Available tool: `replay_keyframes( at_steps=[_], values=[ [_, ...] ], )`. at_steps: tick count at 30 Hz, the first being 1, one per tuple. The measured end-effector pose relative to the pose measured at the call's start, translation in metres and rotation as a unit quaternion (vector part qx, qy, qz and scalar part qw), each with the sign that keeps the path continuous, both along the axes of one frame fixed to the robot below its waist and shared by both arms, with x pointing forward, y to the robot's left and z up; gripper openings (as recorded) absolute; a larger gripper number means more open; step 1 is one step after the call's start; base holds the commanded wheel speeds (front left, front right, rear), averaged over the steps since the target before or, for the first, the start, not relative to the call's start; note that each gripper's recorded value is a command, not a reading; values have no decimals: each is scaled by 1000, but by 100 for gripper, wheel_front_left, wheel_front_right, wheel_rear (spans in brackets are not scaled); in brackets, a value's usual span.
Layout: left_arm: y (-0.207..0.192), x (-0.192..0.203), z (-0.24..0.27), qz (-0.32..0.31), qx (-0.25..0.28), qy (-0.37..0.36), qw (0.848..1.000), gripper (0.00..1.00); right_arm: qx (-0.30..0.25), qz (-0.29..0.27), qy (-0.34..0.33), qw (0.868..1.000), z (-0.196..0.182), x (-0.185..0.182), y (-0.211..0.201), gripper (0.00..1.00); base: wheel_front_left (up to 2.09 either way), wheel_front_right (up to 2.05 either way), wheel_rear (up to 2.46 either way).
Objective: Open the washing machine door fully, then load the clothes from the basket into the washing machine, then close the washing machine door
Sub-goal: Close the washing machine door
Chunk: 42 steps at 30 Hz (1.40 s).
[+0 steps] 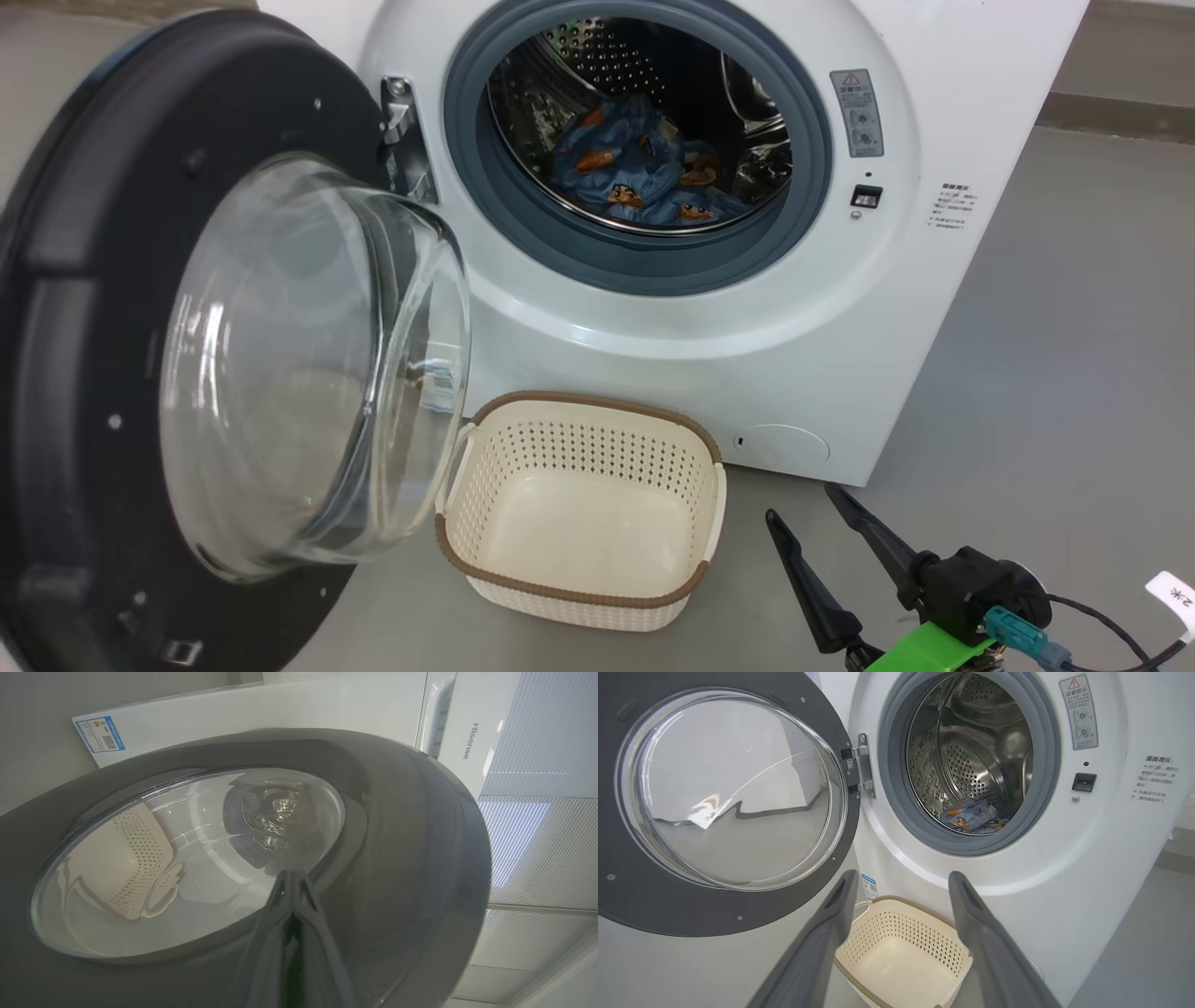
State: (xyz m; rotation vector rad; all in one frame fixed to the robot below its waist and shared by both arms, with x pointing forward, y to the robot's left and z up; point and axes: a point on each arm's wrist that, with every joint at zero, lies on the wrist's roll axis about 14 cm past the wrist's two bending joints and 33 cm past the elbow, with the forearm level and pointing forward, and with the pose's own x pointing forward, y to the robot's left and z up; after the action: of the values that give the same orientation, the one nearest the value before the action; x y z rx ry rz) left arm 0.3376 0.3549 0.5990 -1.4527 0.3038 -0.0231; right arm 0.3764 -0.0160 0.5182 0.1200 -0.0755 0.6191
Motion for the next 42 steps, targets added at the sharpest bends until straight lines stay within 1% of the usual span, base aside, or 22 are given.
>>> replay_keyframes(
  at_steps=[2, 8, 12, 19, 33, 42],
  values=[
    [-15, 1, 5, -19, -5, -5, 1000, 0, 3, -6, 1, 1000, 0, 1, -3, 100, 0, 0, 0],
    [-36, 1, 11, -37, -18, -10, 999, 0, 7, -12, 4, 1000, 0, 2, -5, 100, 0, 0, 0],
    [-55, 6, 19, -53, -28, -27, 998, 0, 10, -17, 4, 1000, 0, 1, -7, 100, 0, 0, 0],
    [-90, 20, 16, -92, -32, -27, 995, 0, 14, -38, 5, 999, 0, 1, -20, 100, 0, 0, 0],
    [-156, 67, 19, -148, -32, -49, 987, 0, 15, -110, 6, 994, -1, -6, -68, 100, 0, 0, 0],
    [-192, 101, 25, -166, -39, -75, 982, 0, 14, -158, 8, 987, -3, -13, -101, 100, 0, 0, 0]
  ],
)
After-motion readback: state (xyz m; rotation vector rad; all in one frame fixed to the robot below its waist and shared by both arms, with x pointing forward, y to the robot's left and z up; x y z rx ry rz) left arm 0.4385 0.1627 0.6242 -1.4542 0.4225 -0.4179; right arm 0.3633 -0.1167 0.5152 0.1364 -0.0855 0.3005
